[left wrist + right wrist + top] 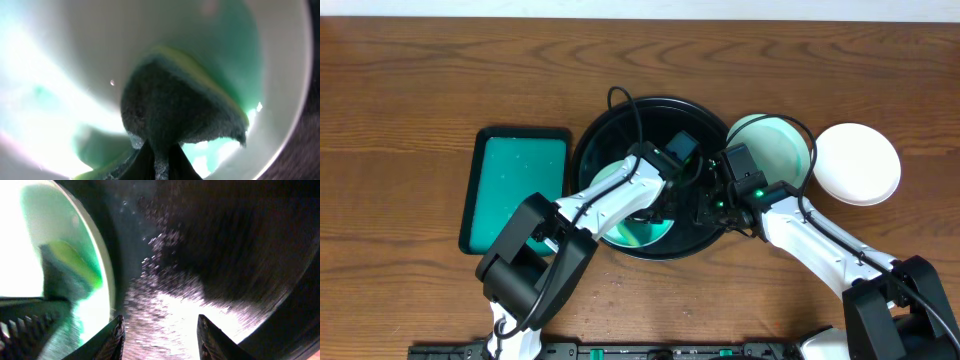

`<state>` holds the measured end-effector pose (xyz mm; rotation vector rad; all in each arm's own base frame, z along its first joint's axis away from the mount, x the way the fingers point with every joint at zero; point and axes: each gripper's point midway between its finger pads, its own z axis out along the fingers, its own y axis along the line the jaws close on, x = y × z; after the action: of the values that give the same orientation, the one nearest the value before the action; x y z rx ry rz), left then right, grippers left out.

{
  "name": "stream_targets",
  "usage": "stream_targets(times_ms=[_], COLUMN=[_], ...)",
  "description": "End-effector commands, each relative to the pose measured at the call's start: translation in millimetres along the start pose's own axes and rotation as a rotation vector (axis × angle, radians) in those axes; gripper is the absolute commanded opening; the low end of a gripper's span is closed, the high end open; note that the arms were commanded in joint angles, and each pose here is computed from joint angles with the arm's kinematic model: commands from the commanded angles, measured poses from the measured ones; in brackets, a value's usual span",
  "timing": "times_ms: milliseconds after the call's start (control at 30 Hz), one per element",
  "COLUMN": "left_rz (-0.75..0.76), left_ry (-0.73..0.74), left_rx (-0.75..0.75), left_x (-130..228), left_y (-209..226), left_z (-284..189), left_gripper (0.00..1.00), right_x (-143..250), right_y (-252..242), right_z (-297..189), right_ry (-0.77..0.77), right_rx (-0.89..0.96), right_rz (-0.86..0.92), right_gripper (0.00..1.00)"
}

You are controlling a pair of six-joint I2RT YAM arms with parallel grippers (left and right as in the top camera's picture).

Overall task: Clean dirty plates on tray and stack at the side
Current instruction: 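Scrub the mint-green plate with the sponge while the right gripper holds it, then keep scrubbing the plate surface with the sponge in the left gripper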

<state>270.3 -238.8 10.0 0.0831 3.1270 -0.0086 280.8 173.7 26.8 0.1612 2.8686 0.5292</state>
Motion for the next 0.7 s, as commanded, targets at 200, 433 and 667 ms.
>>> stream_targets(times_ms=[200, 433, 667], left_rz=[-0.044, -0.106, -0.148], left_ry=[0.095, 0.001, -0.070], left_rx=[0.080, -0.013, -0.069], left_x=[13.3, -7.1, -17.9], left_y=[-13.6, 24.0, 52.8], left_z=[28.1, 1.0, -26.8], left_gripper=[0.07, 0.07, 0.07], right_x=[-7.4, -8.2, -11.3], right_y=[8.2, 8.8, 19.7], right_z=[-3.6, -3.6, -4.3], right_ry=[-0.028, -0.032, -0.036], right_rx=[-0.035, -0.037, -0.091], right_rz=[0.035, 0.034, 0.051], right_gripper=[0.45, 0.44, 0.45])
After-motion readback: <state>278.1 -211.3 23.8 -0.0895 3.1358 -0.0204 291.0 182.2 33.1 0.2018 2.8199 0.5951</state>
